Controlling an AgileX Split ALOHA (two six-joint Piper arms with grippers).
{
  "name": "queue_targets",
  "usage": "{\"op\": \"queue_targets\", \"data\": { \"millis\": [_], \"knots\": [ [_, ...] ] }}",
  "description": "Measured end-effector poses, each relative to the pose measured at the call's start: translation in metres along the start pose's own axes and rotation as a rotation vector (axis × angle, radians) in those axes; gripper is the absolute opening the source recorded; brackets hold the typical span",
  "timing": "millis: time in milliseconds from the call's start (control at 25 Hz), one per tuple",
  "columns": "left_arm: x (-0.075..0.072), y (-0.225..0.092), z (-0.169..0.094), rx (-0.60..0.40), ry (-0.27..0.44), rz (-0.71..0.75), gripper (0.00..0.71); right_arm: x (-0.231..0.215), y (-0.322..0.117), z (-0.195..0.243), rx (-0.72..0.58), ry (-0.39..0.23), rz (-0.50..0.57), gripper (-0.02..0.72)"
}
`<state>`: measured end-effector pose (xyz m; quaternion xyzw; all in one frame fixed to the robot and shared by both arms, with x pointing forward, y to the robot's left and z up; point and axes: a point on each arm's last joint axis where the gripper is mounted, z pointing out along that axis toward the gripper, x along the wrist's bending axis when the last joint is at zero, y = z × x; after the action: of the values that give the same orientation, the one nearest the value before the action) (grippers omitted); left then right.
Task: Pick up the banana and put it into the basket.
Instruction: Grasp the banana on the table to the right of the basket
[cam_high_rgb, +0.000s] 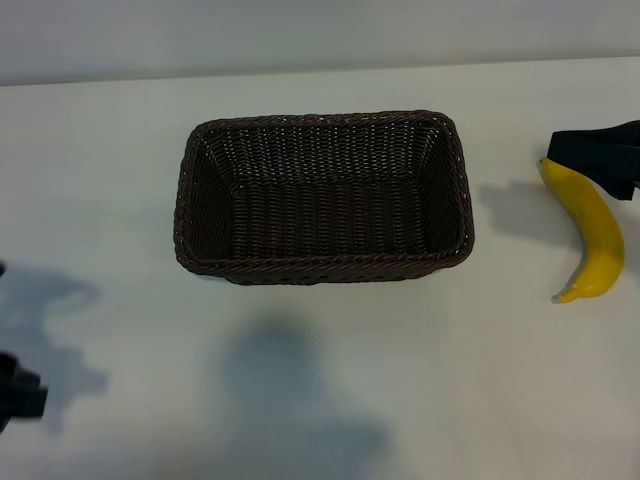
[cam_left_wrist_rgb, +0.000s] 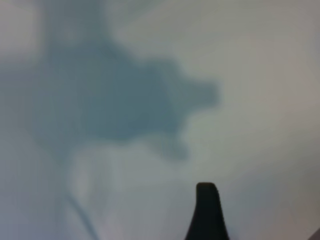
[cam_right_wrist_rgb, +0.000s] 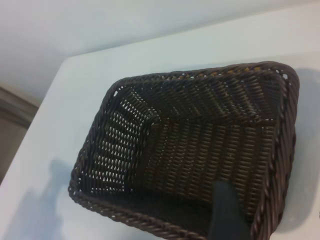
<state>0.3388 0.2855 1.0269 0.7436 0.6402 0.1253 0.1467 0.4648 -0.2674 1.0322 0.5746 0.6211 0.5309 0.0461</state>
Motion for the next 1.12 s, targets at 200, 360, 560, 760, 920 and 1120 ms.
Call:
{"op": "queue_targets", "data": {
  "millis": [200,360,560,760,920,1120],
  "knots": [
    [0.0,-0.016,-0.019,-0.146,-0.003,-0.007,0.571,0.0,0.0,0.0,0.001,0.0,-0.001,0.445],
    [0.0,-0.028,-0.028,-0.205,-0.007,-0.027,0.571,0.0,0.0,0.0,0.001,0.0,-0.001,0.445],
    [0.0,-0.043,-0.034,-0.251,-0.01,-0.042,0.571,0.0,0.0,0.0,0.001,0.0,-0.001,0.445],
    [0.001,-0.054,-0.038,-0.288,-0.01,-0.043,0.571,0.0,0.0,0.0,0.001,0.0,-0.001,0.445],
    [0.001,-0.059,-0.04,-0.329,-0.011,-0.042,0.571,0.0,0.0,0.0,0.001,0.0,-0.001,0.445],
    [0.001,-0.061,-0.042,-0.346,-0.012,-0.042,0.571,0.0,0.0,0.0,0.004,-0.001,-0.004,0.445]
  ]
}}
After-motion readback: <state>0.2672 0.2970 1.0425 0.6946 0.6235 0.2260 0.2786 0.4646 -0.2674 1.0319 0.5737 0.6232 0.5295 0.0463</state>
